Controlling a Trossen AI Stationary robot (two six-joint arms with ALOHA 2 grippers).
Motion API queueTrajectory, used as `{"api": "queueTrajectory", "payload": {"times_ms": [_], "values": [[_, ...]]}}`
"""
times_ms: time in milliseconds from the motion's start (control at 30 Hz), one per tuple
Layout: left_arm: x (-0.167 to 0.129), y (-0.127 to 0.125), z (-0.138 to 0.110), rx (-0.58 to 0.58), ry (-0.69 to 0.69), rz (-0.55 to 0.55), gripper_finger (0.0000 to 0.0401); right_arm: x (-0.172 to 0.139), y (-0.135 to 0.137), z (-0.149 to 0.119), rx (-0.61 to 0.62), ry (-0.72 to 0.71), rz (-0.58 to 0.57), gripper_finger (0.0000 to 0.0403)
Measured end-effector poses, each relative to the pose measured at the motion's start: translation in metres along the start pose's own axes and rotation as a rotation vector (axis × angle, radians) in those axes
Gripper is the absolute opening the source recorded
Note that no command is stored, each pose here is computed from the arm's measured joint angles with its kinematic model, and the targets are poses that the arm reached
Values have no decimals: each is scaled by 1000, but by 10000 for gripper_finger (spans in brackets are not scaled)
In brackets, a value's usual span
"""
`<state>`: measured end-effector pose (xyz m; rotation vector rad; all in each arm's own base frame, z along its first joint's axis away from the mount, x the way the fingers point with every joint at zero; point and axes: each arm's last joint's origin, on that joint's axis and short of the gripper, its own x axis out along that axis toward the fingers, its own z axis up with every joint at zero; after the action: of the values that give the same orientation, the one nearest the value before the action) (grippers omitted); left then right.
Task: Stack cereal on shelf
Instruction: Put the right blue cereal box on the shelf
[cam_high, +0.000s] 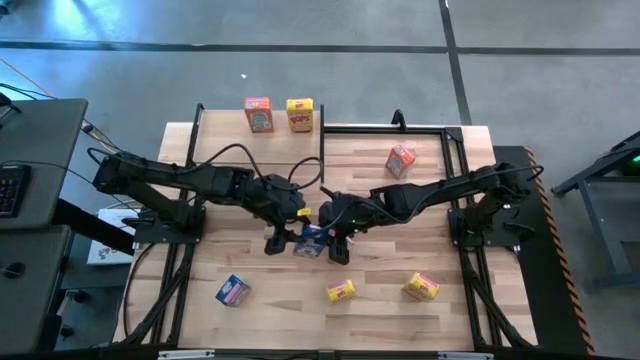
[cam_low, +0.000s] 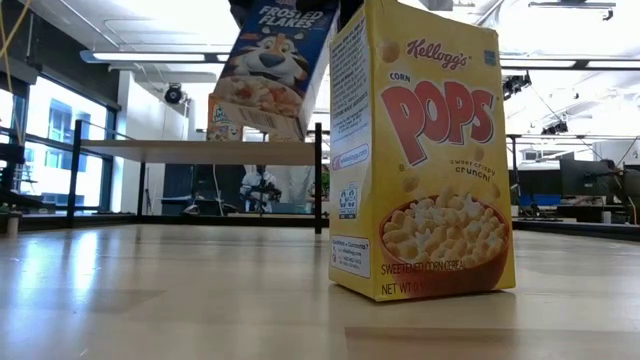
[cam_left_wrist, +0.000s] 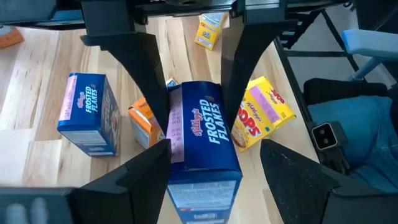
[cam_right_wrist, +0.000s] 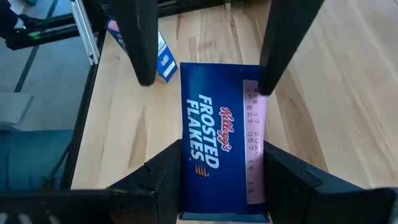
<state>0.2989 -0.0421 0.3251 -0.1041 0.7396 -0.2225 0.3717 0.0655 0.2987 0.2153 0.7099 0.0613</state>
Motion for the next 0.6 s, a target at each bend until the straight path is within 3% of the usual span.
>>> {"api": "queueTrajectory", "payload": {"times_ms": [600], "values": [[-1, 1, -3, -5, 32, 10, 239, -2, -2, 6, 14, -43, 24, 176]]}}
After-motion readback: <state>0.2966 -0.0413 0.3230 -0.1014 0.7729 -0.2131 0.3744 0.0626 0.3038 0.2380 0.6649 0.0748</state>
